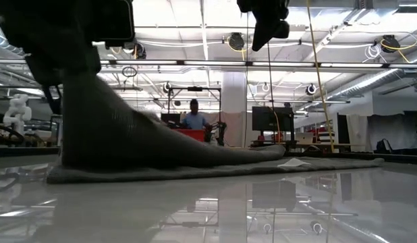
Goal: Roll towel into tight, uniform cylinder
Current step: Roll the gray towel
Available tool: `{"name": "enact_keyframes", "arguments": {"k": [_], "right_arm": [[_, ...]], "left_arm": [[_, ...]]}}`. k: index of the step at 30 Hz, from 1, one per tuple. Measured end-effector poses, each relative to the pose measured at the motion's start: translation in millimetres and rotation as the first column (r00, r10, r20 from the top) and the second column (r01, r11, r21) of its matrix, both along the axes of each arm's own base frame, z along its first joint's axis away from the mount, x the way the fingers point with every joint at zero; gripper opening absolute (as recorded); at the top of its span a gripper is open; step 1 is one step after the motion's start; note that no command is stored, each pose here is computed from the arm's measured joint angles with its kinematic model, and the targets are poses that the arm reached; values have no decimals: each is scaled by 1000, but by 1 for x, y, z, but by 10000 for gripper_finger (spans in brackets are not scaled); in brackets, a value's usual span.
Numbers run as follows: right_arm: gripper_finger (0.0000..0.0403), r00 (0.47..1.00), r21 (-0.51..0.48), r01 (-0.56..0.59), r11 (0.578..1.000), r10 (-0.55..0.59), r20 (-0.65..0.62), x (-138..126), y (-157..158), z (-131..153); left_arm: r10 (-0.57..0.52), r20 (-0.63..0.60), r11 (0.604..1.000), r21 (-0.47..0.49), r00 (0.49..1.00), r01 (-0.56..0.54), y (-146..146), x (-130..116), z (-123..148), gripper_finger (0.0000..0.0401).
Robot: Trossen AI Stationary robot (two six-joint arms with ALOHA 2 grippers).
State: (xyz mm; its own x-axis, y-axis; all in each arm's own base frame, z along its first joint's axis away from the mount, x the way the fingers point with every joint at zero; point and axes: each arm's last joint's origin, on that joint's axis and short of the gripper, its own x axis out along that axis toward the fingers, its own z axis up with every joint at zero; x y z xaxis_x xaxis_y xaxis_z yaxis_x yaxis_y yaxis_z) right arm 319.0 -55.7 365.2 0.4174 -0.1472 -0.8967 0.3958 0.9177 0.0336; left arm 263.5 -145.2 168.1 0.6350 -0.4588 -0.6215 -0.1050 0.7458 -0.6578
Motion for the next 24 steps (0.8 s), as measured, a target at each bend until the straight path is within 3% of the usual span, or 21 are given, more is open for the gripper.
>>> {"name": "enact_keyframes", "arguments": {"k": [9, 16, 21, 24], "right_arm": [[13, 996, -14, -91, 996, 91, -22, -4, -16, -1], [13, 992, 7, -124, 992, 124, 2, -6, -30, 0], [13, 993, 2, -88, 996, 87, 74, -3, -45, 2], [13, 988, 16, -68, 998, 65, 137, 4, -61, -1]], "left_arm": [[164, -14, 985, -55, 986, -165, 1, 2, 2, 209], [289, -78, 947, -123, 954, -297, 2, 3, 2, 219], [286, -184, 955, -20, 940, -295, -1, -6, -15, 217], [327, -228, 940, -17, 917, -340, 4, -7, -17, 207]]}}
